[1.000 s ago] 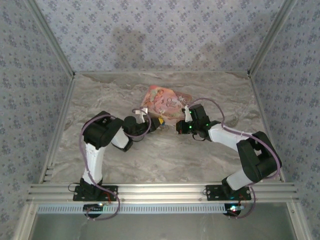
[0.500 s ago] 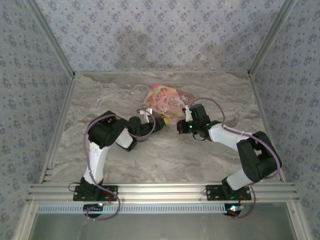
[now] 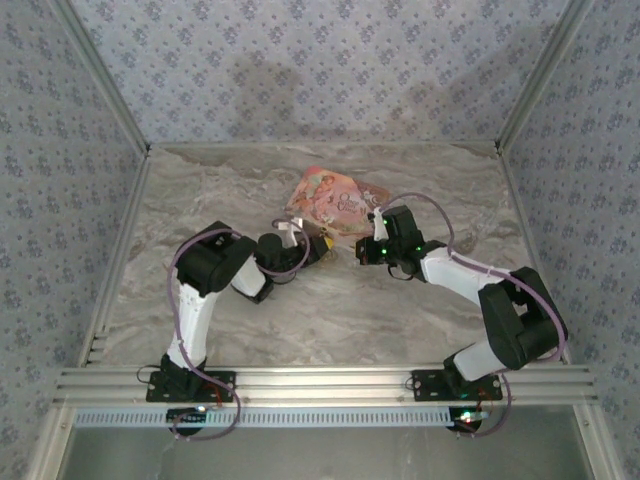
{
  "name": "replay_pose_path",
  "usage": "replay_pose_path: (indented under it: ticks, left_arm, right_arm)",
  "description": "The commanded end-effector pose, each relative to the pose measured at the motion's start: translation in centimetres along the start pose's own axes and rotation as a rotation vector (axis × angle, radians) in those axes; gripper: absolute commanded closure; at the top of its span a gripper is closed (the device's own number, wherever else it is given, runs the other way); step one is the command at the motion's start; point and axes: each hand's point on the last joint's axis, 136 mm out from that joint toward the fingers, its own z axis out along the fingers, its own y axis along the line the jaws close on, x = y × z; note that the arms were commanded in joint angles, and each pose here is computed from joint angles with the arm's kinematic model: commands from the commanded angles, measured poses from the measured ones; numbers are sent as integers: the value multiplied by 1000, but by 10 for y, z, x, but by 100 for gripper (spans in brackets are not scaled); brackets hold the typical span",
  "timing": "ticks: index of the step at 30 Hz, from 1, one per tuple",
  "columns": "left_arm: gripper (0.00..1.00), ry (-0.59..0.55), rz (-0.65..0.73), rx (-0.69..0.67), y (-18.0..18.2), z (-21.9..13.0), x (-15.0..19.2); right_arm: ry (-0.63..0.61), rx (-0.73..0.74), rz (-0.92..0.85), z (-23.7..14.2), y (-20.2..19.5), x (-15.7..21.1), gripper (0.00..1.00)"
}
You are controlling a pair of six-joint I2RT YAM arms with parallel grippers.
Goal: Unlock a padlock with a key
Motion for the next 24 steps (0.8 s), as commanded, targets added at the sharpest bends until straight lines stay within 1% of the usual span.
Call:
replay_pose_path:
  ticks: [1, 6, 10, 13, 20, 24]
  left_arm:
    - [75, -1, -10, -20, 7, -6, -1]
    - [86, 5, -16, -2, 3, -5, -4]
    - [89, 16, -32, 10, -2, -6, -6]
    - [90, 53, -54, -2, -3, -7, 0]
    - [91, 111, -83, -59, 4, -19, 14]
    - [91, 124, -108, -49, 1, -18, 22]
  right_arm:
    - [-19, 3, -22, -5, 3, -8, 100]
    - [-17, 7, -24, -6, 3, -6, 100]
    - [-16, 15, -24, -4, 1, -4, 100]
    - [-10, 42, -21, 0, -7, -5, 100]
    - [-23, 227, 1, 5, -42, -20, 100]
    - [-31, 278, -6, 11, -52, -30, 100]
